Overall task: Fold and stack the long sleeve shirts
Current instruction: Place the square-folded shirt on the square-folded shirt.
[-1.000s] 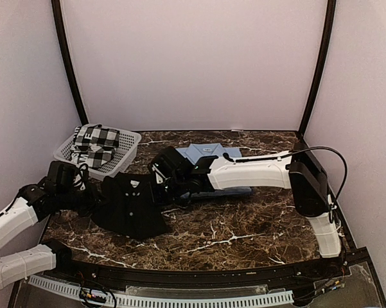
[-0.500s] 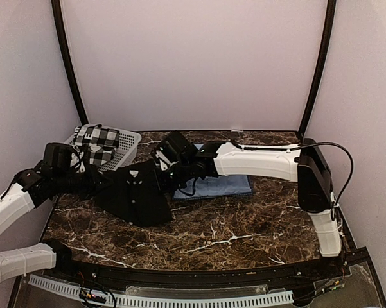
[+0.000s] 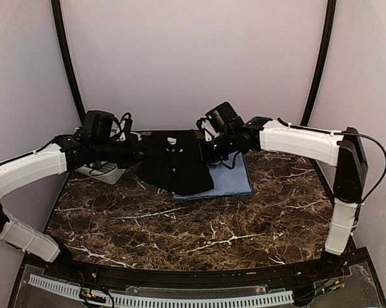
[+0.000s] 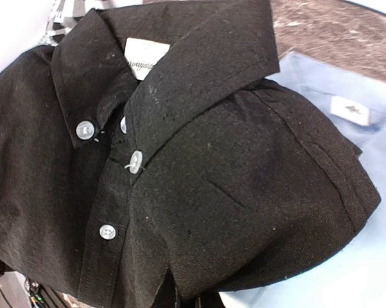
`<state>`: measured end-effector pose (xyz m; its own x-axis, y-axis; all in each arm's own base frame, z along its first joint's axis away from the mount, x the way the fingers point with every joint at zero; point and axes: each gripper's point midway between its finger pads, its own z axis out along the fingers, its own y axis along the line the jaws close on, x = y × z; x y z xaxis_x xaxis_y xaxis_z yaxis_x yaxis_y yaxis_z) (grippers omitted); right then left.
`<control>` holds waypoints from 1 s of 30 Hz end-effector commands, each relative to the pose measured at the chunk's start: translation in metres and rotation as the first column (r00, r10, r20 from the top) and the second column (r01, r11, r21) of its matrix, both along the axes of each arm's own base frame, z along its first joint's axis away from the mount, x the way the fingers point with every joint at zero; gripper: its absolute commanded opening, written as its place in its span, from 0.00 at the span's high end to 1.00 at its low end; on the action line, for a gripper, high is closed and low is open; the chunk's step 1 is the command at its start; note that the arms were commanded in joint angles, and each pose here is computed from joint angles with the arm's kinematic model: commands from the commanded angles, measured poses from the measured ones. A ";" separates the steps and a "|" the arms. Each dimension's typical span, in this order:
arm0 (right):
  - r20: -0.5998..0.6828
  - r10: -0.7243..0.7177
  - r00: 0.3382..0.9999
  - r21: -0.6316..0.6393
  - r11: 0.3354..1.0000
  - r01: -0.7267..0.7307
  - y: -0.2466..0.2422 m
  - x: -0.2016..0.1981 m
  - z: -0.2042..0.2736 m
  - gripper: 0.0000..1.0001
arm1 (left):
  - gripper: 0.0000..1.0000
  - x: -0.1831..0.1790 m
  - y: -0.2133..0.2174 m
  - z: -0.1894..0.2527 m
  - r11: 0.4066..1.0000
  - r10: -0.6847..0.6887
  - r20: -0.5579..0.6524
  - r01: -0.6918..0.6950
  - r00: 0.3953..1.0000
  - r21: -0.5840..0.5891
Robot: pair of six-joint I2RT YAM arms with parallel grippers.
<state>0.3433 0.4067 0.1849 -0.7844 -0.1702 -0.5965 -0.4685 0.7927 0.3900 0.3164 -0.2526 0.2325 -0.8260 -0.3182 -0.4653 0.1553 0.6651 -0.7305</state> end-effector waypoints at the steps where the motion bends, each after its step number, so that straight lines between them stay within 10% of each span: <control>1: 0.088 -0.059 0.994 -0.007 0.998 0.059 -0.041 0.028 0.021 1.00 | 1.00 0.028 -0.036 0.031 0.997 -0.041 0.095 0.046 0.995 -0.059; 30: 0.035 -0.243 0.969 -0.053 0.968 0.245 -0.162 0.083 -0.030 1.00 | 1.00 0.068 -0.103 -0.063 0.994 -0.085 -0.092 0.090 0.992 0.055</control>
<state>0.4144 0.2519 0.1446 -0.8245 -0.0318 -0.5650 -0.2639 0.9048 0.3342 0.3828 -0.3547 0.1632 -0.8923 -0.2115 -0.3989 0.1519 0.6914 -0.7063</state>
